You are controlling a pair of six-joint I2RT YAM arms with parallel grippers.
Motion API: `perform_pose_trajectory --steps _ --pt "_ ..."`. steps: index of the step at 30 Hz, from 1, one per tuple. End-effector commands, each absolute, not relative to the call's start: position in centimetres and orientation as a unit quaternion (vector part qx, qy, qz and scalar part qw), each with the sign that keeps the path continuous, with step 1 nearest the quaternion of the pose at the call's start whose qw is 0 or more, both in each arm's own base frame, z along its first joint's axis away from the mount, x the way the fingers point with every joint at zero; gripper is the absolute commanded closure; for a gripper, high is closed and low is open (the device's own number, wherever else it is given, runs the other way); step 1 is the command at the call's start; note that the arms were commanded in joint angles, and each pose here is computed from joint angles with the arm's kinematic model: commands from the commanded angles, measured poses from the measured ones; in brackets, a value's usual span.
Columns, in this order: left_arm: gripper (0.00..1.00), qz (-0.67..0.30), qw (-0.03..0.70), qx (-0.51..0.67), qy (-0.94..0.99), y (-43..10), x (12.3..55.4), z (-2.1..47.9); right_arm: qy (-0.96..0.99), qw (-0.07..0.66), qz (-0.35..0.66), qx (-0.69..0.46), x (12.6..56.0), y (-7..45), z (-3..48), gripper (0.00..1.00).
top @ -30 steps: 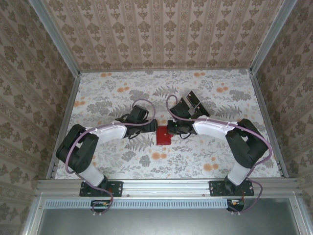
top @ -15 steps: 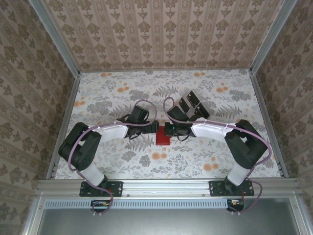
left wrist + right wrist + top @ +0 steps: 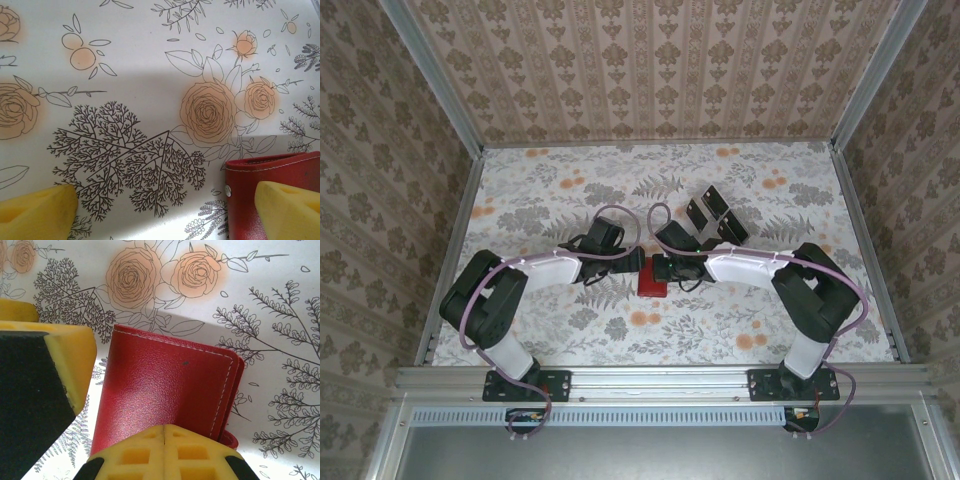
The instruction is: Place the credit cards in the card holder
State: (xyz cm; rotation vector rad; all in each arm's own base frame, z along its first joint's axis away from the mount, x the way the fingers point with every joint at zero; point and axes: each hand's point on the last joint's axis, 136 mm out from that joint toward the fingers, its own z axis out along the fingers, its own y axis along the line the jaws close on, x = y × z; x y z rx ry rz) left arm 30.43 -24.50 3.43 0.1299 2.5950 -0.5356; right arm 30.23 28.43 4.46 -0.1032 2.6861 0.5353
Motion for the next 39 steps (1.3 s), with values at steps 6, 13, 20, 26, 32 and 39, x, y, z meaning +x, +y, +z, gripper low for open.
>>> perform_pose_trajectory --steps 6,13,20,26,32,39 --pt "0.07 -0.193 0.220 0.050 0.955 -24.4 29.6 1.6 0.958 0.212 0.192 -0.039 31.2 29.4 4.9 1.00" --pt "0.08 -0.193 0.218 0.049 0.955 -24.5 29.5 1.4 0.960 0.202 0.188 -0.043 30.7 29.7 4.1 1.00" --pt "0.08 -0.193 0.217 0.048 0.956 -24.4 29.5 1.3 0.963 0.193 0.183 -0.046 30.1 29.7 3.2 1.00" --pt "0.08 -0.194 0.214 0.047 0.956 -24.5 29.4 1.0 0.961 0.202 0.183 -0.048 30.5 30.0 4.0 1.00" --pt "0.08 -0.195 0.212 0.046 0.957 -24.5 29.3 0.8 0.957 0.216 0.185 -0.052 31.1 30.3 5.2 1.00" --pt "0.09 -0.196 0.212 0.046 0.956 -24.5 29.3 0.7 0.960 0.205 0.184 -0.055 30.7 30.6 4.4 1.00"
